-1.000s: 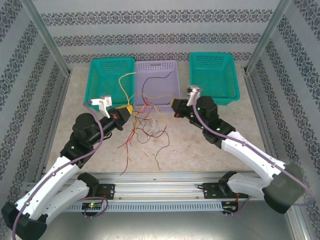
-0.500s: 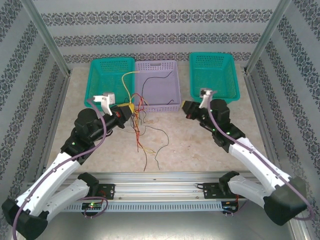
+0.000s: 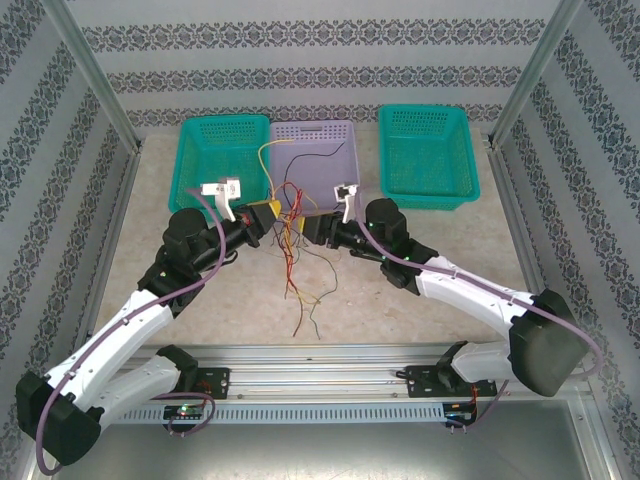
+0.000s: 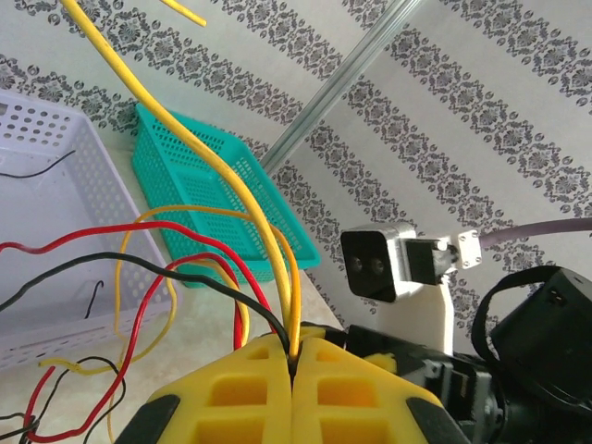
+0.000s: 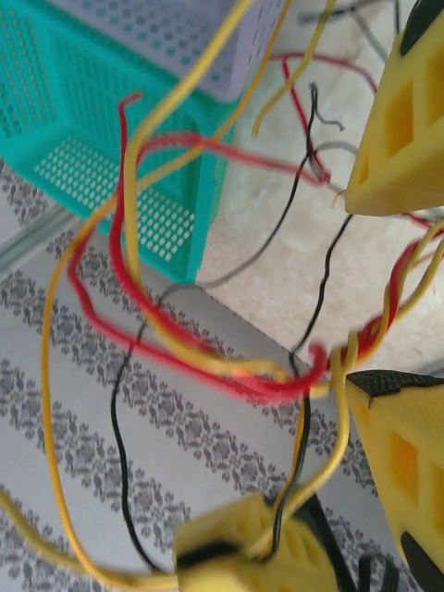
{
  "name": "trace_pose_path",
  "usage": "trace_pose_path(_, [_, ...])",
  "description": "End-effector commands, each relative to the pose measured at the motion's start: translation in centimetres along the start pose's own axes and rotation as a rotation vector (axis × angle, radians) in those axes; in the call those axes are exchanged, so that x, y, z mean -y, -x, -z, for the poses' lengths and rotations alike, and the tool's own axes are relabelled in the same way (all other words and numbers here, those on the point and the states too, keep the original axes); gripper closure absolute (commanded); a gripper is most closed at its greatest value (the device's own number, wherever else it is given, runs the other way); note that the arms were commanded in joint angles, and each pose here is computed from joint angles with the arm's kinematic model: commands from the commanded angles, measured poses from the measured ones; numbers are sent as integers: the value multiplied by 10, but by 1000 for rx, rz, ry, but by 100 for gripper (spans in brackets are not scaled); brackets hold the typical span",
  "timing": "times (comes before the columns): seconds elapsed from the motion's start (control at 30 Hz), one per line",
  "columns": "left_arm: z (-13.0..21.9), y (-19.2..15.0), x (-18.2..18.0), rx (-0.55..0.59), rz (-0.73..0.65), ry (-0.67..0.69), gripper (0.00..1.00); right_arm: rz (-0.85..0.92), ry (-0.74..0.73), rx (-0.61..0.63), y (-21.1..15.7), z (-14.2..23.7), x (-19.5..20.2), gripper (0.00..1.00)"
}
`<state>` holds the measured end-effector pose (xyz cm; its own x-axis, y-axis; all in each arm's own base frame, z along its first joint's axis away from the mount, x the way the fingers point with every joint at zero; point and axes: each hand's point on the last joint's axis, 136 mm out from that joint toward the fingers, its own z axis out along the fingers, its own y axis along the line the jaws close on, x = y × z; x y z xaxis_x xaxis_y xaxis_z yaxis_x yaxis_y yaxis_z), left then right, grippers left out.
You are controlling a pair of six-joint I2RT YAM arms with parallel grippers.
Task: Untangle the cables
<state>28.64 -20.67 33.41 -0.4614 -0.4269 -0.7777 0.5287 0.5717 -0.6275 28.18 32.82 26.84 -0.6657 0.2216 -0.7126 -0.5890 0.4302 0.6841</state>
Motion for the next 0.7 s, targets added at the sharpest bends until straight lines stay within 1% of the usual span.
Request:
trace_pose_path(0.0, [1, 6, 11, 40, 5, -58, 100, 74, 85, 86, 27, -1, -34, 52])
trace_pose_path(0.13, [1, 3, 7, 37, 8, -48, 100, 100, 78, 109, 31, 2, -36, 54])
trace_pose_path(0.27, [-1, 3, 7, 40, 17, -59, 100, 112, 30, 84, 26, -8, -29, 62])
trace_pose_path(0.43, [2, 7, 10, 50, 13, -61, 100, 122, -46, 58, 18, -15, -11, 63])
trace_pose_path(0.5, [2, 7, 10, 52, 11, -60, 100, 122, -49, 55, 17, -16, -10, 68])
trace_pose_path(0.6, [2, 6, 10, 54, 17, -64, 100, 116, -29, 32, 16, -23, -12, 71])
trace_pose_path(0.67, [2, 7, 11, 55, 19, -68, 100, 106, -40, 24, 14, -26, -9, 81])
